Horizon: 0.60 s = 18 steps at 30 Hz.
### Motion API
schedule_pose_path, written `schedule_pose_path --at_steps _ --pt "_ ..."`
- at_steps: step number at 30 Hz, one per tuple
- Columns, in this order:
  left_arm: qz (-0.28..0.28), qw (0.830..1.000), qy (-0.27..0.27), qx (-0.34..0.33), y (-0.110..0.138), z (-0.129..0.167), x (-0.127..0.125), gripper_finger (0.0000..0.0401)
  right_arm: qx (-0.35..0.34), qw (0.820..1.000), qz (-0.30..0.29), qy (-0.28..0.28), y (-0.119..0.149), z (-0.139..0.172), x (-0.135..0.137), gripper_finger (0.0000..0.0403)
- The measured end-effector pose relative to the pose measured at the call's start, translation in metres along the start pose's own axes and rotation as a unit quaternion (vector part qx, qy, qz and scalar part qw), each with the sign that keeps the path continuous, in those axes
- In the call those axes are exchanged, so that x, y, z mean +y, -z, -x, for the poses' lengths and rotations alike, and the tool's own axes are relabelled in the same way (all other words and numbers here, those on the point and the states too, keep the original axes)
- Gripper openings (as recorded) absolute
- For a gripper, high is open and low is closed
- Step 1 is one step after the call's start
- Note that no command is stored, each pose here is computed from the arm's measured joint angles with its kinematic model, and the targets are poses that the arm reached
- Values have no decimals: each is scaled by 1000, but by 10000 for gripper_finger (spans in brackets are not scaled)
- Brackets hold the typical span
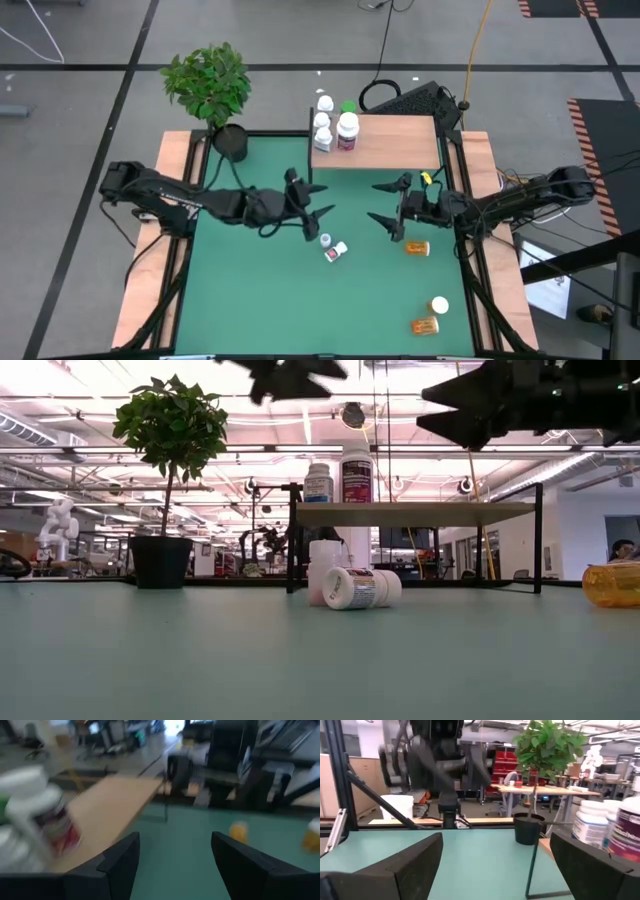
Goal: Pick and place medicine bottles onto shelf by color
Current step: Put the top orange pill bottle on the shelf
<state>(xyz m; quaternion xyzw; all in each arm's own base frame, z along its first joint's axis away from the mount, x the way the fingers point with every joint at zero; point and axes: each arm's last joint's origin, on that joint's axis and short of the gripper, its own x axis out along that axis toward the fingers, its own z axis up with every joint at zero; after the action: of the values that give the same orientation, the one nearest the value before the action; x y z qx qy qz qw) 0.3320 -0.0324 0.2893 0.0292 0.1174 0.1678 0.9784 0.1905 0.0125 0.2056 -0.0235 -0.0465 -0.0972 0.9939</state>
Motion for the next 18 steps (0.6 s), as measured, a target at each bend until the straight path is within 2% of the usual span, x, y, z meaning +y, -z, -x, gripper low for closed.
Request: schedule_pose_path --at_steps 6,8,10,18 --pt "9 1000 -18 14 35 21 -12 246 0 1000 4 -29 -6 -17 0 364" --pt "27 999 -20 9 42 25 -14 246 8 999 6 -33 -5 -22 1 364" --pt "23 999 -23 30 58 30 -15 246 13 999 8 -33 -4 -27 2 364" --pt "50 998 -16 26 88 39 -17 246 25 999 12 -29 2 -34 5 364"
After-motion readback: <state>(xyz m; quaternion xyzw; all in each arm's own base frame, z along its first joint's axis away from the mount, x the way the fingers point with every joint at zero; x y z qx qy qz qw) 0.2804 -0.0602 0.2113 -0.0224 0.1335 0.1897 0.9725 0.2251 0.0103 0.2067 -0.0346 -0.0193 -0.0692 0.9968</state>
